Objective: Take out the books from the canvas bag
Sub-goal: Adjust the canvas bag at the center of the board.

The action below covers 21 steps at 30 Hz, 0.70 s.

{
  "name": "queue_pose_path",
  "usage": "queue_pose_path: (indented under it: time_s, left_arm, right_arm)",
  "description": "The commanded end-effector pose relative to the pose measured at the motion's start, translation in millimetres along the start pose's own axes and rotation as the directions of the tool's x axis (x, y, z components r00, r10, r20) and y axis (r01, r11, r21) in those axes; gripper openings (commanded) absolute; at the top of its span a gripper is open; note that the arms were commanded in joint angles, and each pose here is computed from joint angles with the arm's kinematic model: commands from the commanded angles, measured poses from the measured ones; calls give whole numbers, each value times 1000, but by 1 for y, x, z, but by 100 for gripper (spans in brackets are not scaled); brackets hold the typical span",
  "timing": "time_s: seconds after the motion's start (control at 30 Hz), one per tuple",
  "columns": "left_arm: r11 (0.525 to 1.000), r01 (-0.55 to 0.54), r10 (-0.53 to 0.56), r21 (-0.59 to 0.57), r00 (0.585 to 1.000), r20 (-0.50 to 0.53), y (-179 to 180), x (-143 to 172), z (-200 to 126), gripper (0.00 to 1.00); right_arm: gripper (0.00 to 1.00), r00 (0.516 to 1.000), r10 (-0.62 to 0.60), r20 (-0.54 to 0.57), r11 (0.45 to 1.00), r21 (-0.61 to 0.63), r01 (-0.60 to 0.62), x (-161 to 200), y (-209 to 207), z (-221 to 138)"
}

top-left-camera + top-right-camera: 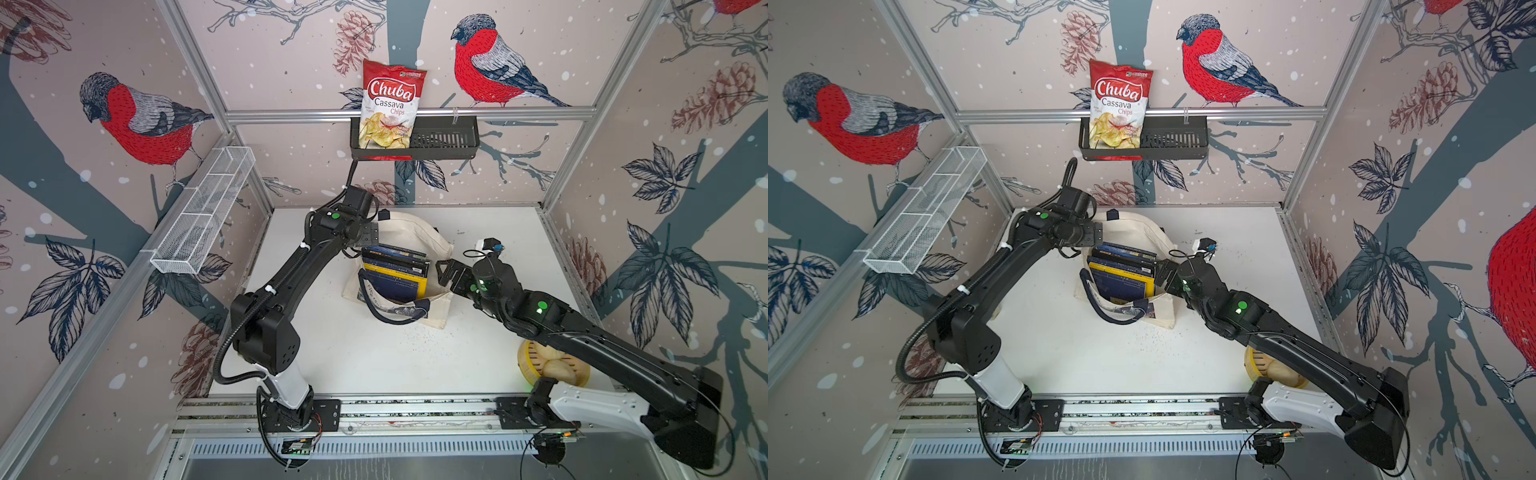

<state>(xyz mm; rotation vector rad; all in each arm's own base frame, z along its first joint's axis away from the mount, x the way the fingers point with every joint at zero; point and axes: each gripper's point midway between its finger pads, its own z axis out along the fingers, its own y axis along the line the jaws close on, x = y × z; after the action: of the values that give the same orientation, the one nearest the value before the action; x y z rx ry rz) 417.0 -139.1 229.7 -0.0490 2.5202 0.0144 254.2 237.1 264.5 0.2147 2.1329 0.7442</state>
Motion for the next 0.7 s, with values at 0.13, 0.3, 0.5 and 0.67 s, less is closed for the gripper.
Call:
queue_pose_path:
  time_s: [0.13, 0.3, 0.5, 0.67]
  left_arm:
    - [1000, -18, 19, 7, 996, -89, -5, 7, 26, 83]
    - [1000, -21, 22, 19, 996, -84, -3, 6, 23, 66]
    - [999, -37, 41, 40, 992, -121, -7, 17, 31, 58]
    - [998, -39, 45, 51, 993, -111, -12, 8, 33, 23]
  right_arm:
    - [100, 1000, -27, 5, 999, 17, 27, 7, -11, -6]
    - [100, 999, -34, 5, 999, 20, 34, 10, -15, -7]
    - [100, 999, -34, 10, 999, 3, 34, 9, -13, -9]
    - [100, 1000, -31, 1, 999, -18, 31, 11, -8, -7]
